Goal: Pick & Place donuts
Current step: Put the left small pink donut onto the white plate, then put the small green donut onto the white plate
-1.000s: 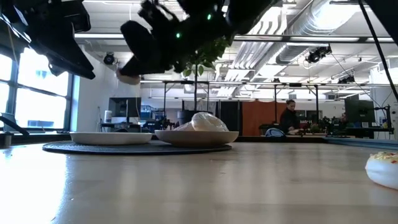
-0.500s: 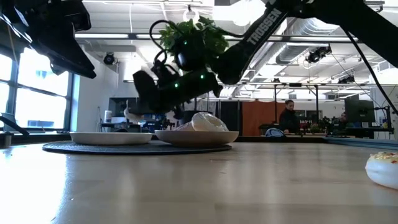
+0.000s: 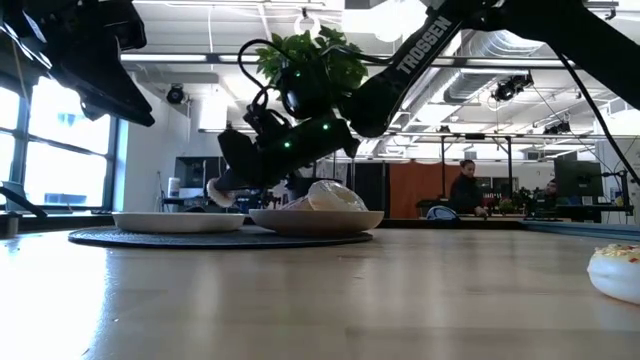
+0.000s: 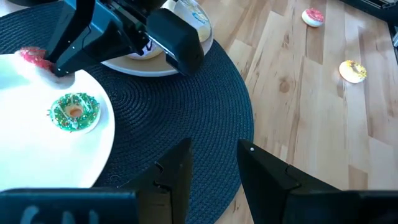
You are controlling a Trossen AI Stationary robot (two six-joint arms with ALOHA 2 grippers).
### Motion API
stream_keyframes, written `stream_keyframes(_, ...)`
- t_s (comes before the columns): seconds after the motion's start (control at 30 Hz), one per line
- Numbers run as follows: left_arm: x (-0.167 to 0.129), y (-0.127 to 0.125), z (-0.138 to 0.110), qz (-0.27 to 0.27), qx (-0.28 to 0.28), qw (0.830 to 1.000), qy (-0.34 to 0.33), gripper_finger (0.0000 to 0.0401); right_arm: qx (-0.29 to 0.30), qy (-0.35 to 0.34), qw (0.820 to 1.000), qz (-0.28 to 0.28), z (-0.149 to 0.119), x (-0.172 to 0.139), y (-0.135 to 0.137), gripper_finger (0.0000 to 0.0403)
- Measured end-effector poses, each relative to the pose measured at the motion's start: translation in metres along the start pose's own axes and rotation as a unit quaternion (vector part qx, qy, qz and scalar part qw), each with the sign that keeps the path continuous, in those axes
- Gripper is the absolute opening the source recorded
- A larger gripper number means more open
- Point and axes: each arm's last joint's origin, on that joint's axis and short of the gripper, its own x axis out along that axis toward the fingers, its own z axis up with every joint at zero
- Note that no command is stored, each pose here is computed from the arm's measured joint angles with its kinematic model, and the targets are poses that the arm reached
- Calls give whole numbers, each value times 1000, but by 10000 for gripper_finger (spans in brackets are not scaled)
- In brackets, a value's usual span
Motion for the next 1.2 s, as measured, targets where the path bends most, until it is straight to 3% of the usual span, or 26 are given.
stream_keyframes(0.23, 0, 0, 0, 0, 0, 1000, 0, 126, -3, 16, 1000, -16, -3, 0, -2, 96)
stream_keyframes(0.43, 0, 0, 0, 0, 0, 1000, 0, 126, -1, 1, 1000, -8, 0, 0, 1, 109)
stream_keyframes(0.6, 0, 0, 0, -2, -10, 1000, 1, 126, 8, 17, 997, 74, 12, -11, 24, 110)
stream_keyframes(0.83, 7, -6, -5, -48, -33, 996, 61, 126, -55, 116, 980, 150, 39, -56, 73, 110)
stream_keyframes(1.07, 25, -28, -18, -176, -81, 958, 213, 126, -107, 237, 953, 156, 45, -111, 115, 110)
stream_keyframes(1.2, 36, -44, -34, -201, -96, 928, 300, 126, -159, 279, 939, 120, 46, -134, 124, 110)
